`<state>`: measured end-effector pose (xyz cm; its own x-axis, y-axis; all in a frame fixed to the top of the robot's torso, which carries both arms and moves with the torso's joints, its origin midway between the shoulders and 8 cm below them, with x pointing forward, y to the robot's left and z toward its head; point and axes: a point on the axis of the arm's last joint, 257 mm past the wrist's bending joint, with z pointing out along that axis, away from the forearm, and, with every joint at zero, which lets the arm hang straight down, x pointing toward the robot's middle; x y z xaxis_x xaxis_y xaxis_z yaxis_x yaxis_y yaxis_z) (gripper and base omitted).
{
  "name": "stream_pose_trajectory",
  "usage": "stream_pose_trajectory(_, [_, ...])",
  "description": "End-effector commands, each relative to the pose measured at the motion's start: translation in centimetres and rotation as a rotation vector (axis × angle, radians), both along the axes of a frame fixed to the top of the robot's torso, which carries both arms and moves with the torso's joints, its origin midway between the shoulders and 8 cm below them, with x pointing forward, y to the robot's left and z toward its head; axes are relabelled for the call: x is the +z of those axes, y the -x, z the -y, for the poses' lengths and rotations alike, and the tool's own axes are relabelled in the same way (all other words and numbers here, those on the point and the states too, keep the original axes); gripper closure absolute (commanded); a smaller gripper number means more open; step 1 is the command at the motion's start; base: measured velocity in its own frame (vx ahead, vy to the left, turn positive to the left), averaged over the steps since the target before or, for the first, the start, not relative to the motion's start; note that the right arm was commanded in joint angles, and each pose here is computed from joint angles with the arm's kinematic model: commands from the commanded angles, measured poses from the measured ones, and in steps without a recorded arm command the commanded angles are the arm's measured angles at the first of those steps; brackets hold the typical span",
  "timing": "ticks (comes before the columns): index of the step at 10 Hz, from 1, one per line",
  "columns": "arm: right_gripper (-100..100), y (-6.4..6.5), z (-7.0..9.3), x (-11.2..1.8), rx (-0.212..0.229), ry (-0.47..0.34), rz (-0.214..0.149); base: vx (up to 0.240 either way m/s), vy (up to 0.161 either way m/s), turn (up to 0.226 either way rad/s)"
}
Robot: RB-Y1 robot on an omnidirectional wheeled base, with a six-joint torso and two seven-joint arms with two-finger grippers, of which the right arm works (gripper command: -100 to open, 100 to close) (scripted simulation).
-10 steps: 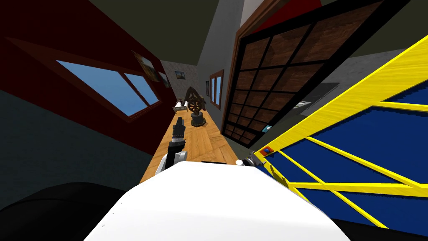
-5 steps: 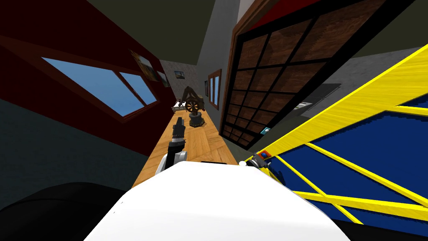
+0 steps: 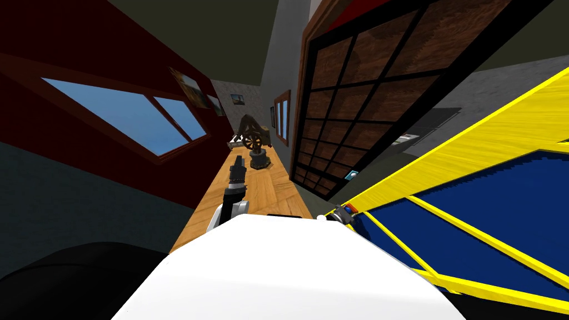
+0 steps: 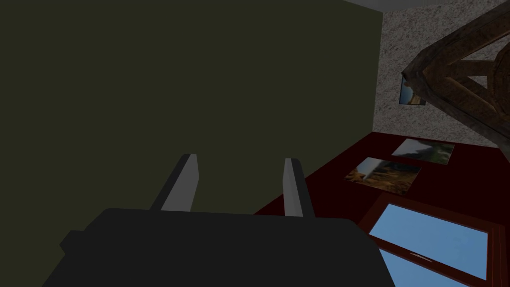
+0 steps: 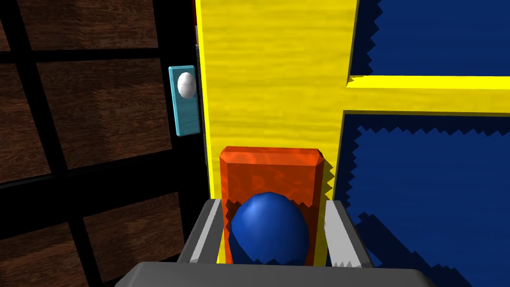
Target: Push the door open
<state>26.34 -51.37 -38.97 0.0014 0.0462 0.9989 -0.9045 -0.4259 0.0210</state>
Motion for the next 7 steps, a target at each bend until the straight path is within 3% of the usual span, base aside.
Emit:
stream_pose_trajectory(1, [100, 0.0, 0.0, 0.0, 0.001, 0.0, 0.0, -0.011, 0.03, 0.005])
stream_pose_trajectory(5, [100, 0.0, 0.0, 0.0, 0.001, 0.0, 0.0, -0.004, 0.008, -0.001])
stream_pose_trajectory(7, [100, 0.9, 1.3, 0.1, -0.027, 0.006, -0.003, 0.091, -0.094, -0.03])
